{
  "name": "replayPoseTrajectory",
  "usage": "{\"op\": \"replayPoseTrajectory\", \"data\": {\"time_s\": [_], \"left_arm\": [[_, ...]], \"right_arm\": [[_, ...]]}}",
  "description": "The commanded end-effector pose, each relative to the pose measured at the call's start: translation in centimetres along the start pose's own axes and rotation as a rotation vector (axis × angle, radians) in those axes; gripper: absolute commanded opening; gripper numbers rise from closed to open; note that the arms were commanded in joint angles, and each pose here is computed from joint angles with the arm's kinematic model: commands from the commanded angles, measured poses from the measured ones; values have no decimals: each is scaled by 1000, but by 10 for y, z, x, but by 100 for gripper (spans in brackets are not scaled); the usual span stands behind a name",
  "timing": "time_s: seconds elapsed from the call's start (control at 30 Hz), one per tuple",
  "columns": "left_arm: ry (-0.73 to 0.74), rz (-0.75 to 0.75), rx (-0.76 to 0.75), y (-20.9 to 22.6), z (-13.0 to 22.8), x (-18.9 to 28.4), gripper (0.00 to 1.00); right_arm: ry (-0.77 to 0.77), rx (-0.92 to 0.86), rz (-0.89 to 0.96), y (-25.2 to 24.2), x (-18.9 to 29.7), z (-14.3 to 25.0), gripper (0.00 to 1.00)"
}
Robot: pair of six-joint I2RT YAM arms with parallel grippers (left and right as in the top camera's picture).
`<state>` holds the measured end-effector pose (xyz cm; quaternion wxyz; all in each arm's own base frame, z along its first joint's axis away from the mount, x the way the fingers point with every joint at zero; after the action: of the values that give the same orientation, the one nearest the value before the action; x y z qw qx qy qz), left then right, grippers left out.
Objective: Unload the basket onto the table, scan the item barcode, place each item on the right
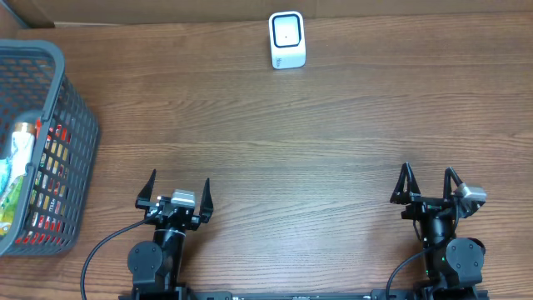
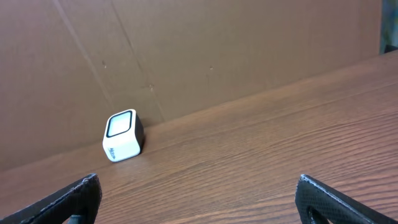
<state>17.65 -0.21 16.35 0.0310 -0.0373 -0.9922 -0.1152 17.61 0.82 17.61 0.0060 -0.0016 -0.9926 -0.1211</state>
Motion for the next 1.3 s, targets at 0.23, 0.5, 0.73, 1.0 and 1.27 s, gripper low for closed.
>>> {"op": "replayPoseTrajectory", "data": {"time_s": [0.23, 0.5, 0.73, 1.0, 1.27], "left_arm": [[-3, -4, -12, 0, 0, 0, 99], [-3, -4, -12, 0, 0, 0, 100], [-3, -4, -12, 0, 0, 0, 100], [-3, -4, -12, 0, 0, 0, 100], [-3, -4, -12, 0, 0, 0, 100]], "right_arm": [[-1, 4, -10, 1, 0, 2, 100], [-1, 3, -10, 1, 0, 2, 100], [-6, 4, 7, -1, 0, 2, 100], [-5, 4, 4, -1, 0, 2, 100], [-5, 4, 4, -1, 0, 2, 100]]}}
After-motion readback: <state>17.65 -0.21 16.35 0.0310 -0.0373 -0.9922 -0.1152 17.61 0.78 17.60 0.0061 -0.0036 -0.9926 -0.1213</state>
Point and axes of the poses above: each gripper's point midway between its finger pads, its own x axis back along the fingers, its own y axis along the line the jaws close on, z = x × y, the point moved 7 cm from there along x, back along the fingers, and after that the axes turned 5 degrees about x, right-handed, at the moved point
